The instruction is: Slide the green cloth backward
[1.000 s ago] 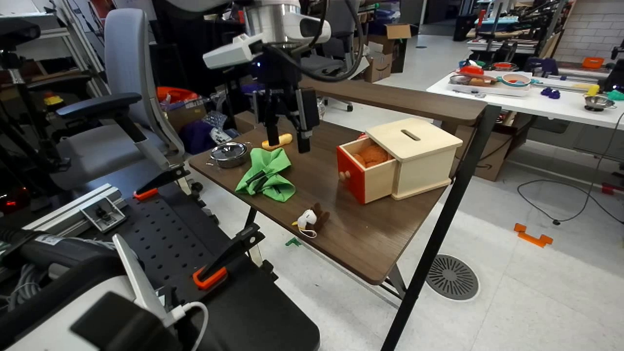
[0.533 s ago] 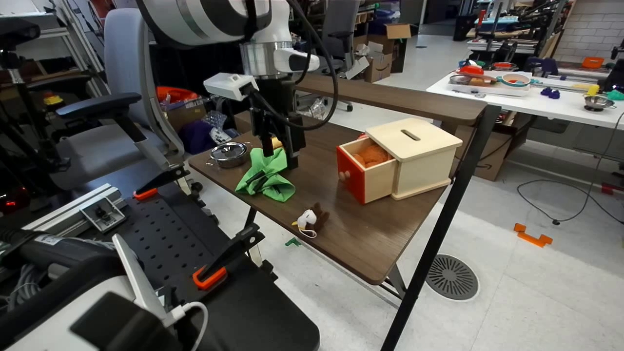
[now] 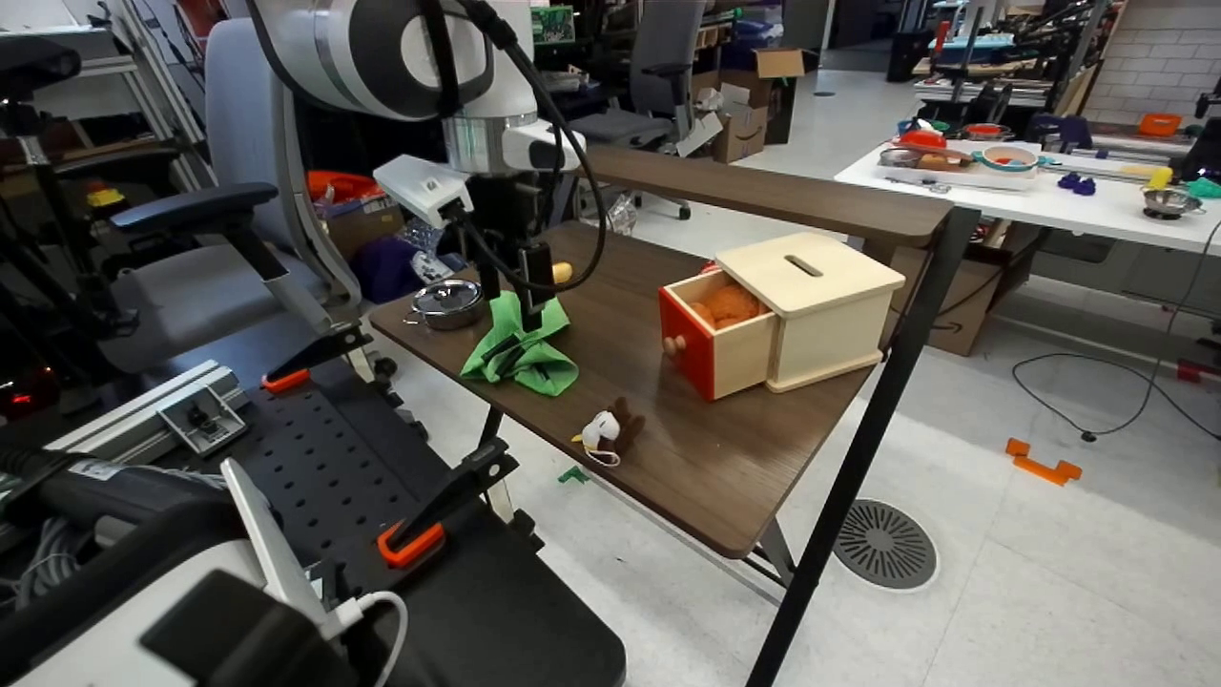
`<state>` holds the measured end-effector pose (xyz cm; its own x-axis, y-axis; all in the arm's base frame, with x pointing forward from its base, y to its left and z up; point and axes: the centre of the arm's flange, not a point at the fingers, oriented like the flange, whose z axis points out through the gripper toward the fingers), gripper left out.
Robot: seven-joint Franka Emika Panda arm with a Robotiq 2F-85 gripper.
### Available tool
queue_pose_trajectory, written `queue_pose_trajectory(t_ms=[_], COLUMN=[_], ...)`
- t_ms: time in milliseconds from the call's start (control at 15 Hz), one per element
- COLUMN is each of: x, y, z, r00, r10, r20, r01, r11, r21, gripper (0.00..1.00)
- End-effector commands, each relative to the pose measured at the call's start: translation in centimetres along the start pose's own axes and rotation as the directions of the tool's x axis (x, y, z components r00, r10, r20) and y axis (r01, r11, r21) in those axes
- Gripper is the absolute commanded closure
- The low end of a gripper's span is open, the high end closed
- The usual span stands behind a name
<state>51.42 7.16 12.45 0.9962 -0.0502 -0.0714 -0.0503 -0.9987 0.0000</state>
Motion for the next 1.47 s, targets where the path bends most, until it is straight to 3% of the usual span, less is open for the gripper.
queue_pose_trajectory(t_ms=[0,533,800,1400], x=[1.0,2.5,4.2,11.6], y=[-0.9,-2.0,-1.5,1.5], z=[2.4,7.8,8.5,8.8], r00=[1.000,0.999,1.000,0.999], r10=[0.000,-0.028,-0.010,0.031], r20=[-0.008,0.038,0.019,-0.033], r01=[0.000,0.028,0.010,-0.033], r11=[1.000,1.000,1.000,0.998], r21=[0.008,-0.002,-0.004,-0.055], gripper=[0.00,0.00,0.00,0.00])
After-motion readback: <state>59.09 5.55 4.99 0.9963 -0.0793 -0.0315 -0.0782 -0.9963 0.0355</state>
